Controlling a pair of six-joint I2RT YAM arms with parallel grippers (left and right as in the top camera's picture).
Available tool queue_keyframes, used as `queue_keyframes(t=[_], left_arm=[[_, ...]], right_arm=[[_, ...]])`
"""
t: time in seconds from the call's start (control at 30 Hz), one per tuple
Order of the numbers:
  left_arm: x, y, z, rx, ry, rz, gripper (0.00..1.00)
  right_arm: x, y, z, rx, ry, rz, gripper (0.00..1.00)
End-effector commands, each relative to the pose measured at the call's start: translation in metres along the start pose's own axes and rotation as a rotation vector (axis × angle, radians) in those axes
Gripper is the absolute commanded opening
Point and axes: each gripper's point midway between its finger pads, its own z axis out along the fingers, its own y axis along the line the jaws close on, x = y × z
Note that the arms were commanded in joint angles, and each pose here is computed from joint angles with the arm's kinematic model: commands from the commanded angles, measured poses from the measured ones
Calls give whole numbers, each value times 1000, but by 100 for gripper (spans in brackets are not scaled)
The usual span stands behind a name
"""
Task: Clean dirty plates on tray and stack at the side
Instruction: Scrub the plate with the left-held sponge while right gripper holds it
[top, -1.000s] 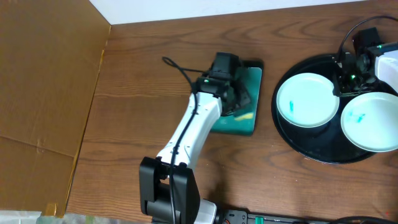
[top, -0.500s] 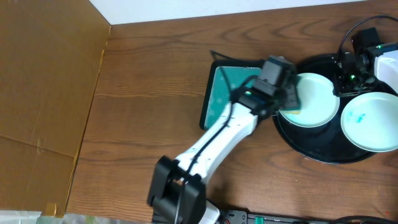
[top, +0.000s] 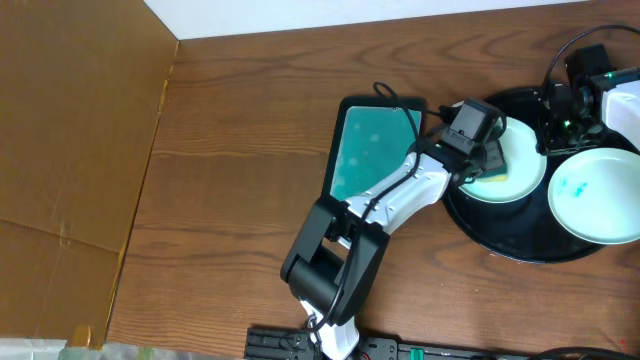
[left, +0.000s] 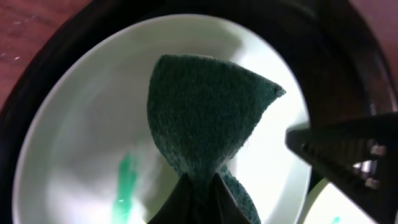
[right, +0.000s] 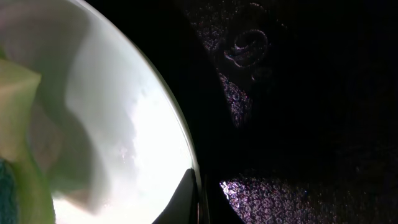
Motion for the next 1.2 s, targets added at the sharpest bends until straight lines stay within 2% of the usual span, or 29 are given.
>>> queue_keyframes(t=[0.0, 0.2, 0.33, 0.43, 0.57, 0.67, 0.83, 0.9, 1.07, 1.17], left_arm=[[-3, 7, 2, -47, -41, -21, 7], [6, 19, 23, -89, -30, -74, 7], [18, 32, 41, -131, 2, -53, 7], [19, 55, 43, -217, 3, -15, 7], [4, 100, 26, -407, -46, 7, 7], [-9, 110, 13, -444, -62, 36, 7], [-35, 91, -18, -375, -141, 16, 7], [-42, 70, -30, -293, -161, 7, 7], [-35, 21, -34, -62, -103, -74, 7], [-25, 10, -24, -19, -69, -101, 7]], right_arm=[[4, -17, 4, 97, 17, 10, 1], [1, -18, 4, 100, 5, 6, 1], [2, -20, 3, 111, 10, 7, 1], [2, -26, 3, 146, 10, 8, 1], [5, -37, 0, 215, 20, 10, 1], [7, -40, 0, 231, 28, 12, 1], [8, -40, 0, 231, 32, 13, 1], [8, -40, 0, 232, 32, 13, 1], [8, -40, 0, 231, 33, 13, 1], [8, -40, 0, 231, 32, 25, 1]])
